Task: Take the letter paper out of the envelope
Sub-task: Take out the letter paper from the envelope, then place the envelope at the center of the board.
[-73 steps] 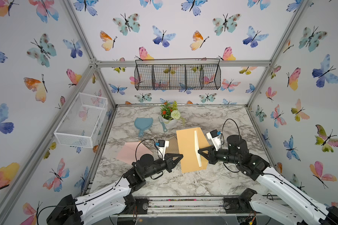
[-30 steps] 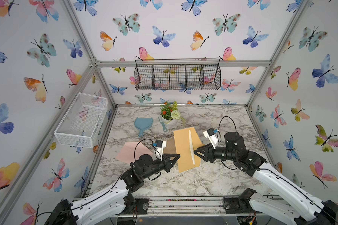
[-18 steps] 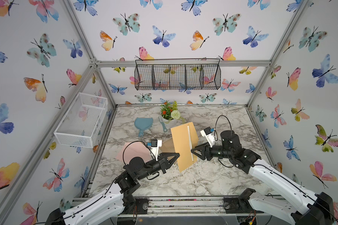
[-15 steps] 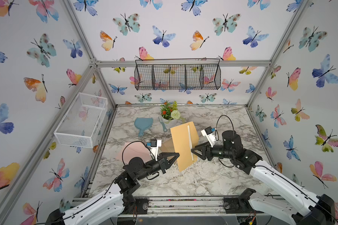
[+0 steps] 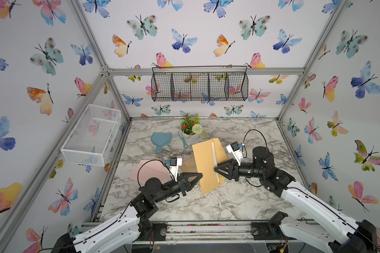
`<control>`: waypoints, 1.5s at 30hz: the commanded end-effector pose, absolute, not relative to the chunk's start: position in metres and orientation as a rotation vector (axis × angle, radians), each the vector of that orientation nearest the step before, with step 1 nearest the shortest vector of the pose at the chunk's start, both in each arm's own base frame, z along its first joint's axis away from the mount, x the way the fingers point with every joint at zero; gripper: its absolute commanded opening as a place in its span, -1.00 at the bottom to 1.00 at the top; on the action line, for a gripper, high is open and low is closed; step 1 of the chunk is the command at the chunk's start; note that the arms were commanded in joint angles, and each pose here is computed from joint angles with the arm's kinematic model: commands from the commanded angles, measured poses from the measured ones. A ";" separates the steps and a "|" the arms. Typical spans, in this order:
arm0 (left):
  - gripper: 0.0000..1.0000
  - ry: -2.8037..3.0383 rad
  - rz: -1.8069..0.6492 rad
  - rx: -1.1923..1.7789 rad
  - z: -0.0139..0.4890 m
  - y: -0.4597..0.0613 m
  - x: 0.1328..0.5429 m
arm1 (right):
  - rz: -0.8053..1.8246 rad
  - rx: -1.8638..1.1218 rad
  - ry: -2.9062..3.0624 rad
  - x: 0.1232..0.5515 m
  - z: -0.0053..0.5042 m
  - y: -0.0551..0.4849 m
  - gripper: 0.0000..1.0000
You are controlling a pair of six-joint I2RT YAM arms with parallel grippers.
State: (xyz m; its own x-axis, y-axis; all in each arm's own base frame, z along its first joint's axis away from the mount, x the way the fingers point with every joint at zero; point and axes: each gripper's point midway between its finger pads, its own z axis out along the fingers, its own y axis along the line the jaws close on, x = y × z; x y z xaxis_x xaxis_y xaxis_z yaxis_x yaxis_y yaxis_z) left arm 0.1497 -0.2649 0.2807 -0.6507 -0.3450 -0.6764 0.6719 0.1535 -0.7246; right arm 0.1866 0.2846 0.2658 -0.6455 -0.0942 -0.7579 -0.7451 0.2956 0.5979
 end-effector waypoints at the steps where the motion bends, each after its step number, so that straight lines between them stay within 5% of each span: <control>1: -1.00 1.563 -1.670 0.357 0.298 -0.262 0.139 | 1.422 -0.800 1.871 0.179 0.284 0.287 -0.52; 6: -1.00 1.558 -1.675 0.357 0.300 -0.260 0.138 | 1.435 -0.814 1.831 0.174 0.295 0.284 -0.96; 22: -0.79 1.718 -1.408 0.181 0.266 -0.241 0.172 | 1.290 -0.786 1.886 0.173 0.308 0.260 -0.95; 37: -0.90 1.837 -1.138 0.015 0.243 -0.206 0.216 | 0.924 -0.675 2.039 0.196 0.309 0.208 -0.95; 45: -0.97 1.967 -1.316 0.127 0.215 -0.251 0.266 | 0.853 -0.624 2.064 0.205 0.318 0.200 -0.95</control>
